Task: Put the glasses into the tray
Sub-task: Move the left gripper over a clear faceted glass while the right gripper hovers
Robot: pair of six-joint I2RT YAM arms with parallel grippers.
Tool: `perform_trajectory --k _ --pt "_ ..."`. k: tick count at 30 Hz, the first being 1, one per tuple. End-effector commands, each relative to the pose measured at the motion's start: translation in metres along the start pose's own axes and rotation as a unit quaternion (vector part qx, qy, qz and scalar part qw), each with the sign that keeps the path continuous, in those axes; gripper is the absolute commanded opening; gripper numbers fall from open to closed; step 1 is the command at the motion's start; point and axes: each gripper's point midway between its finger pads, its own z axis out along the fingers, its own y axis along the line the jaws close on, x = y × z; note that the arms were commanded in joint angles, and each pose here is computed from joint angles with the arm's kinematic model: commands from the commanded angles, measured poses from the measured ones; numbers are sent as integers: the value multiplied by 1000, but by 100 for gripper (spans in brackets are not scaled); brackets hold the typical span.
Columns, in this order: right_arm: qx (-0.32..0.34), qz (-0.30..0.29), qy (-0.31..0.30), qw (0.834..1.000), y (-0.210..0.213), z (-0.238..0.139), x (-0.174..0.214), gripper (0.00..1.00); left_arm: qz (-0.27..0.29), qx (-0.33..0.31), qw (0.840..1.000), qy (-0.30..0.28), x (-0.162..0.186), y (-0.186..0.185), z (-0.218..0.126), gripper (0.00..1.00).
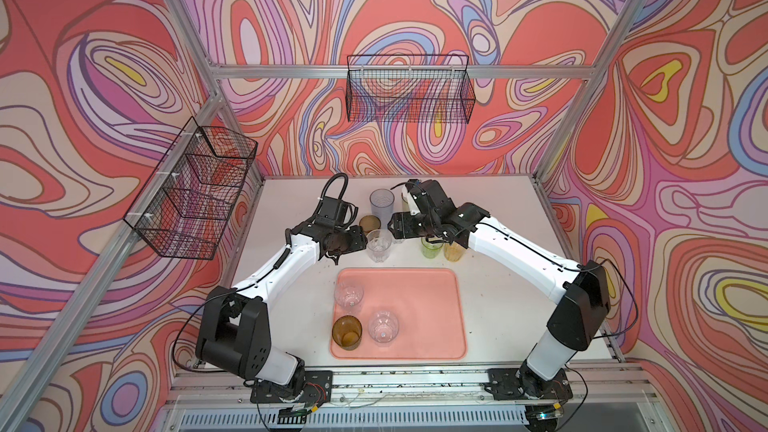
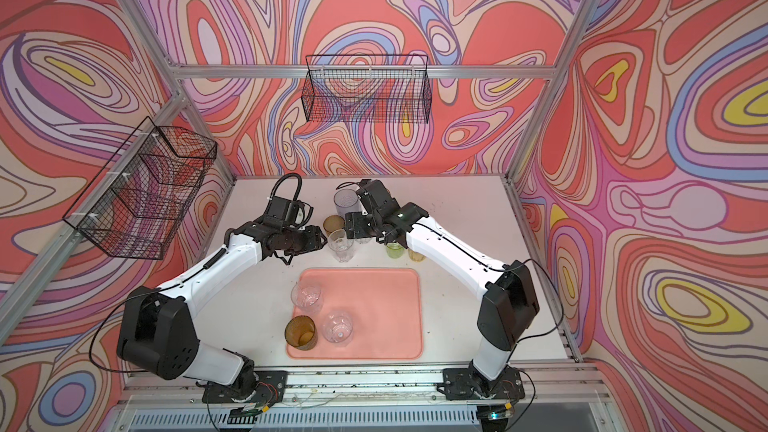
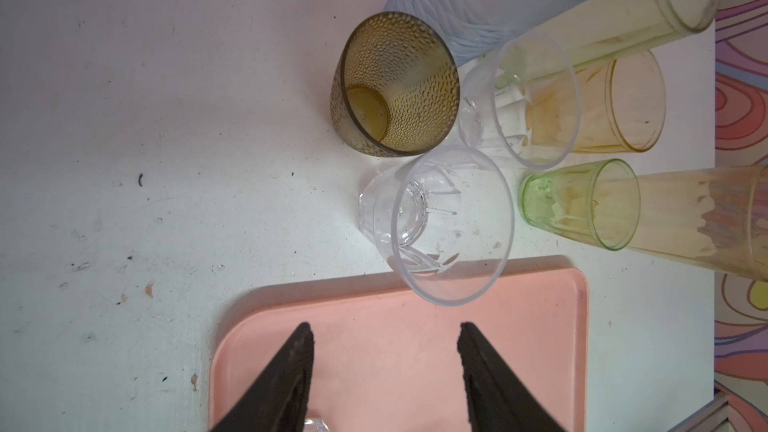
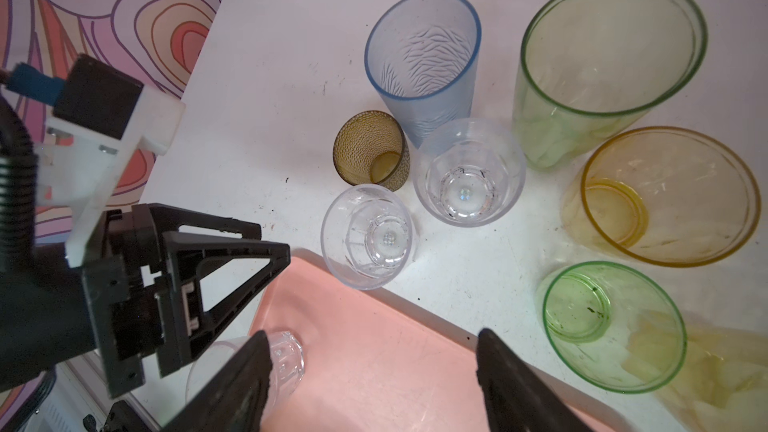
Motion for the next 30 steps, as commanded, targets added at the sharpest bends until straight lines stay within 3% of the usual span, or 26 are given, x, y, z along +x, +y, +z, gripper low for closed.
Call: perform_trajectory --k 1,9,15,30 --pt "-6 0 -8 1000 -1 -8 -1 80 1 2 1000 -16 -14 -8 3 55" --pt "1 0 -19 1000 -6 -13 -3 80 -1 5 1000 -1 -17 -11 22 49" --pt "0 4 -21 1000 -7 -14 -3 80 -2 -9 1000 16 -15 -7 34 35" --pt "3 7 -15 1000 -11 -16 2 80 0 -37 999 40 -10 -2 55 31"
